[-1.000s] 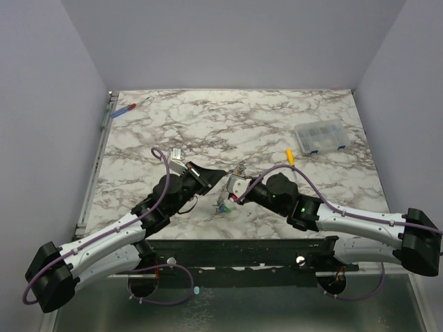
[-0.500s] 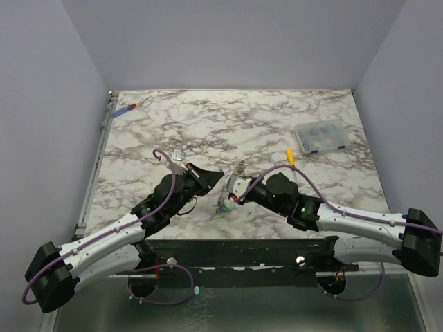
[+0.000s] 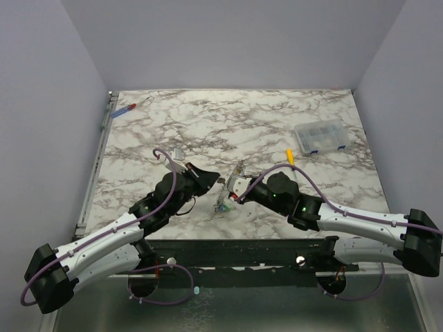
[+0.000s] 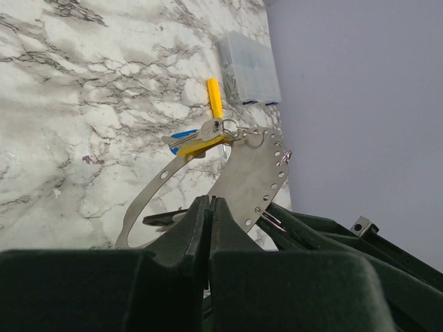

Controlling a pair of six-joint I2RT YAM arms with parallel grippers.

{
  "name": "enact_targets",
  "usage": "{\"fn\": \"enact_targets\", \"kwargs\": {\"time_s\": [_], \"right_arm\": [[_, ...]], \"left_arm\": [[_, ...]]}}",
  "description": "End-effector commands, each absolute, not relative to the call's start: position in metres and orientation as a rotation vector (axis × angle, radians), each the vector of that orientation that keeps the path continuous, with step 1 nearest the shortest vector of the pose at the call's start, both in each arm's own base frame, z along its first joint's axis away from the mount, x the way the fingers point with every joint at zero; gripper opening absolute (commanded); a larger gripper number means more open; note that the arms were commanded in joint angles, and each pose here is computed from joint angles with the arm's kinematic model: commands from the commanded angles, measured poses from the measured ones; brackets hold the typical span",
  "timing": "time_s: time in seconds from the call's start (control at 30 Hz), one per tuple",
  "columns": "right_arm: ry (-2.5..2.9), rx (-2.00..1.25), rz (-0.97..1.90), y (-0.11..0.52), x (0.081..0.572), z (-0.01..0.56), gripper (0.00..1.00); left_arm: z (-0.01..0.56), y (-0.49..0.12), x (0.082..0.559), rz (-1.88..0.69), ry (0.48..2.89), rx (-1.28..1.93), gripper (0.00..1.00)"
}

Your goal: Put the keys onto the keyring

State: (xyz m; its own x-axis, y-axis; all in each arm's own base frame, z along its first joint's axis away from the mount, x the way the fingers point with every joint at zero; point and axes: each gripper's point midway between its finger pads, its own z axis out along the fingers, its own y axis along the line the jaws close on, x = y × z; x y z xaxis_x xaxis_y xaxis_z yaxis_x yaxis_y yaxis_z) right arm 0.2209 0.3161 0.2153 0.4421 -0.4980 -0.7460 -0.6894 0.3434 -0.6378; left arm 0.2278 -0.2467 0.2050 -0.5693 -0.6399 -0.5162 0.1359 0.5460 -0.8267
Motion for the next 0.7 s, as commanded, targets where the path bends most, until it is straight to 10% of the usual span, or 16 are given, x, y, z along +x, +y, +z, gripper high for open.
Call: {"fn": "enact_targets", "kwargs": {"time_s": [0.0,0.67], "right_arm": [[1.176,-1.236,0.184,0.313,0.219,0.241,0.01],[1.158,-1.382,0.860,0.349,0.123,0.254,0.01]], "left_arm": [[0.214,-0.234,0.231,-1.012,1.893,-0.386,0.00],[0.272,-0.255,0.207,-1.144,1.681,0.031,0.00]]}}
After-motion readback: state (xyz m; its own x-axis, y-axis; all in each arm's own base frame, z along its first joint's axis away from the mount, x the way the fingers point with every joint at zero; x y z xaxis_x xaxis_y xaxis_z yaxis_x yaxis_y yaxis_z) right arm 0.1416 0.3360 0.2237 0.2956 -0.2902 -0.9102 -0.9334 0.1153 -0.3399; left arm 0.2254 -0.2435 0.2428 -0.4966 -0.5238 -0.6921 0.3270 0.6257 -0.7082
